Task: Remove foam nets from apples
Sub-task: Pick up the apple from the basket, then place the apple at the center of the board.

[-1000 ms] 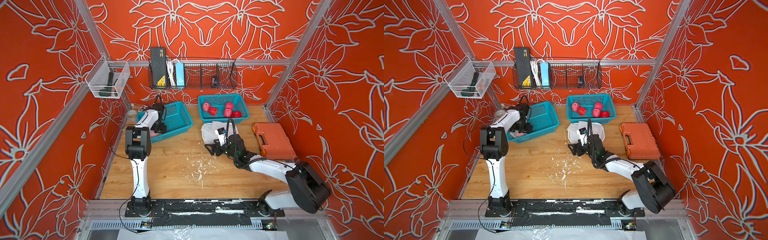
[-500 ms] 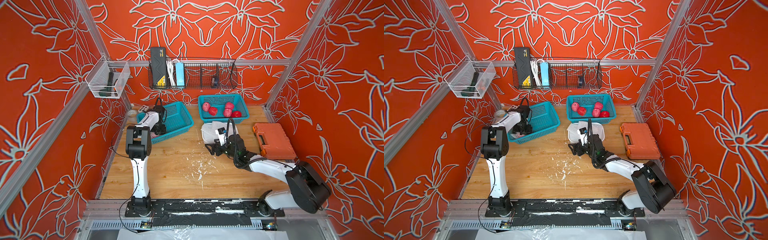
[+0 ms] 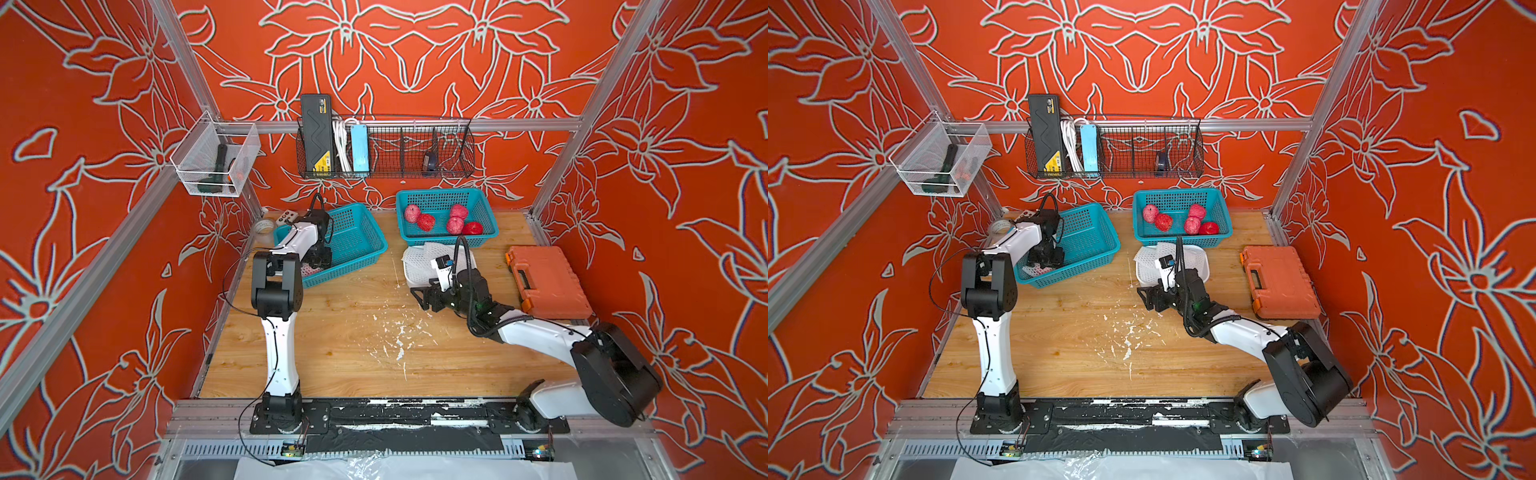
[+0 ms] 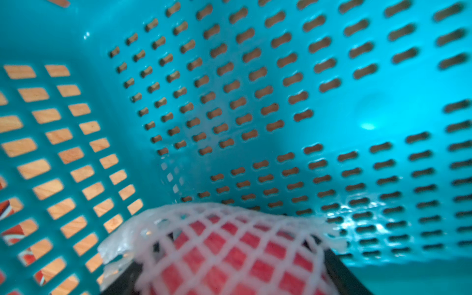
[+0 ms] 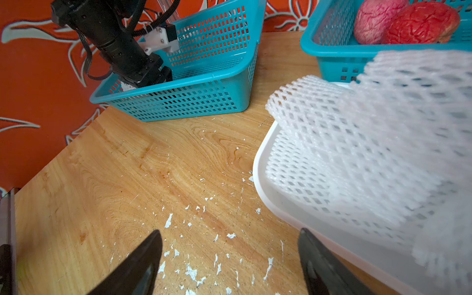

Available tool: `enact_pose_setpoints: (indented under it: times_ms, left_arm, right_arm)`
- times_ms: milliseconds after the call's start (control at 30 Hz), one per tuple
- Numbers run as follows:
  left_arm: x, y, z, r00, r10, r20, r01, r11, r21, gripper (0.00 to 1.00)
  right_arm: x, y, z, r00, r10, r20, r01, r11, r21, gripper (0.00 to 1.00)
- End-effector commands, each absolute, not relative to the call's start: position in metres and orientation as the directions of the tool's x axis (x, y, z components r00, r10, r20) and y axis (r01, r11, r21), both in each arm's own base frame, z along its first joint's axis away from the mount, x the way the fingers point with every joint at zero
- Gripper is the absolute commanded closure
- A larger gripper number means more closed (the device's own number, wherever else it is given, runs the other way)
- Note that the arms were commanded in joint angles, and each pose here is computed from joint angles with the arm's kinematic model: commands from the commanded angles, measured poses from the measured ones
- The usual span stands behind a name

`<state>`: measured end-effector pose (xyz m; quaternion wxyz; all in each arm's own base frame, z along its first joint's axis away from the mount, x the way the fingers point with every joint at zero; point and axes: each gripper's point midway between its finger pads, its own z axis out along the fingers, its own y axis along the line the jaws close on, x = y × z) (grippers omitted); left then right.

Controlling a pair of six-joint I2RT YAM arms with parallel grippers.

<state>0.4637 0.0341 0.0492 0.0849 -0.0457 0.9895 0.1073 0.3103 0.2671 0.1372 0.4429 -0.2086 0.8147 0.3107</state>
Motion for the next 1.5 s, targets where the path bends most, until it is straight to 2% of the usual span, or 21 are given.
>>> enact_pose_setpoints:
  times_ms: [0,167,467,567,667,800,933,1067,1267,1467]
  left_arm:
    - [0.473,0.029,0.085,-0.965,-0.062,-0.253,-0.113,0.975,0.193,0.43]
    - [0.479,0.025,0.109,-0.955,-0.048,-0.292,-0.113,0.971,0.209,0.44]
    - [0.489,-0.011,0.169,-0.903,0.021,-0.43,-0.074,0.977,0.202,0.45]
    - [0.488,-0.031,0.194,-0.868,0.034,-0.495,-0.052,0.986,0.159,0.45]
    - [0.481,-0.064,0.219,-0.818,0.048,-0.573,-0.017,0.994,0.107,0.44]
    - [0.454,-0.131,0.234,-0.765,0.159,-0.624,0.108,0.987,0.119,0.44]
    - [0.414,-0.189,0.223,-0.716,0.238,-0.657,0.233,0.968,0.097,0.44]
    - [0.368,-0.227,0.193,-0.666,0.269,-0.696,0.365,0.931,0.011,0.43]
    - [0.321,-0.254,0.157,-0.538,0.262,-0.801,0.514,0.855,-0.066,0.42]
    - [0.308,-0.264,0.128,-0.473,0.276,-0.837,0.59,0.804,-0.068,0.4]
  right_arm:
    - [0.312,0.267,0.136,-0.516,-0.067,-0.854,-0.607,0.733,0.308,0.17]
    - [0.312,0.266,0.138,-0.51,-0.067,-0.858,-0.606,0.736,0.303,0.17]
    - [0.312,0.261,0.141,-0.498,-0.07,-0.864,-0.599,0.748,0.285,0.17]
    - [0.313,0.259,0.143,-0.485,-0.072,-0.872,-0.597,0.755,0.269,0.17]
    - [0.314,0.253,0.147,-0.467,-0.071,-0.881,-0.586,0.772,0.248,0.17]
    - [0.314,0.239,0.155,-0.424,-0.058,-0.904,-0.555,0.805,0.209,0.17]
    - [0.312,0.223,0.166,-0.363,-0.05,-0.93,-0.526,0.835,0.161,0.17]
    - [0.307,0.202,0.181,-0.293,-0.021,-0.956,-0.469,0.874,0.125,0.16]
    - [0.3,0.19,0.191,-0.22,0.007,-0.975,-0.453,0.885,0.109,0.17]
    - [0.304,0.197,0.183,-0.241,-0.013,-0.97,-0.472,0.875,0.106,0.17]
